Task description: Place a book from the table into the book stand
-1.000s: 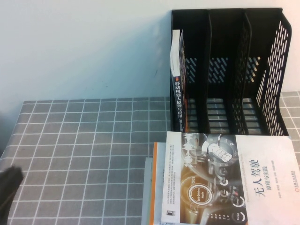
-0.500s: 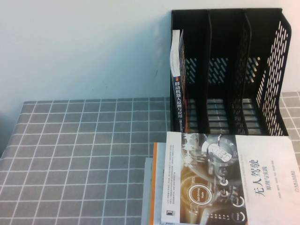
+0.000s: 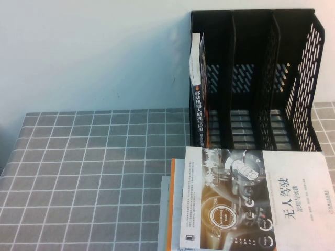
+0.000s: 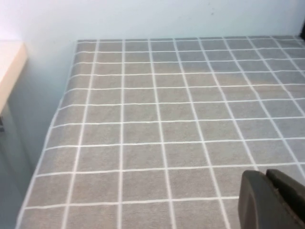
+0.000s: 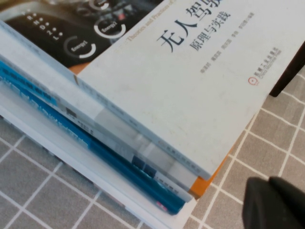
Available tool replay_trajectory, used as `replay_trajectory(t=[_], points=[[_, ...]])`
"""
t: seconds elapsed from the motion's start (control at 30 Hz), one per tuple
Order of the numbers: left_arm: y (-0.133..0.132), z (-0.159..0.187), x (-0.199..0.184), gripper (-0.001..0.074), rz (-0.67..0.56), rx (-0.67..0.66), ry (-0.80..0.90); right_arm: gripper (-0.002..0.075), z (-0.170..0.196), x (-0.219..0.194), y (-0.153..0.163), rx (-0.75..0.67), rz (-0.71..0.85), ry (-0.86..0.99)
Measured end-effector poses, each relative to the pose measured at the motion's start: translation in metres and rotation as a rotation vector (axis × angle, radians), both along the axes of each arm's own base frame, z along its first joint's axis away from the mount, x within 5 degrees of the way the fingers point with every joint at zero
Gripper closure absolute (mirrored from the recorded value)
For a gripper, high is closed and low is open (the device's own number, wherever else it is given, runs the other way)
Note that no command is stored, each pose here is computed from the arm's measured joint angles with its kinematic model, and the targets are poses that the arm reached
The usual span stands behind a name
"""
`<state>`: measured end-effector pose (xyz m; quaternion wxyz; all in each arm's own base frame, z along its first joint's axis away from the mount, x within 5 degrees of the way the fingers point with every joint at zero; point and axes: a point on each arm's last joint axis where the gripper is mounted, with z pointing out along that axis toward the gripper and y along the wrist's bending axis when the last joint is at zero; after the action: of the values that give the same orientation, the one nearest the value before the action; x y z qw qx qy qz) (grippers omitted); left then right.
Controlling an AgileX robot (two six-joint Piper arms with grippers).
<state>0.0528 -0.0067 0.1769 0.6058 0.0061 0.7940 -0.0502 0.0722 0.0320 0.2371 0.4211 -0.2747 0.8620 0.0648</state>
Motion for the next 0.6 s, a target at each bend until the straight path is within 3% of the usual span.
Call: replay_trajectory(t=[0.23,0.6], points=[[-0.0010,-0.0003,-0.0003,0.0737,-0.013,-0.066,0.011,0.0729,0.0001,0.0000,0.0002,0.004,0.000,0.000],[-0.0003,-0.0004,-0.0002,0.0737,-0.006,-0.065,0.011,0.0729,0.0002,0.0000,0.0004,0.006,0.001,0.000]])
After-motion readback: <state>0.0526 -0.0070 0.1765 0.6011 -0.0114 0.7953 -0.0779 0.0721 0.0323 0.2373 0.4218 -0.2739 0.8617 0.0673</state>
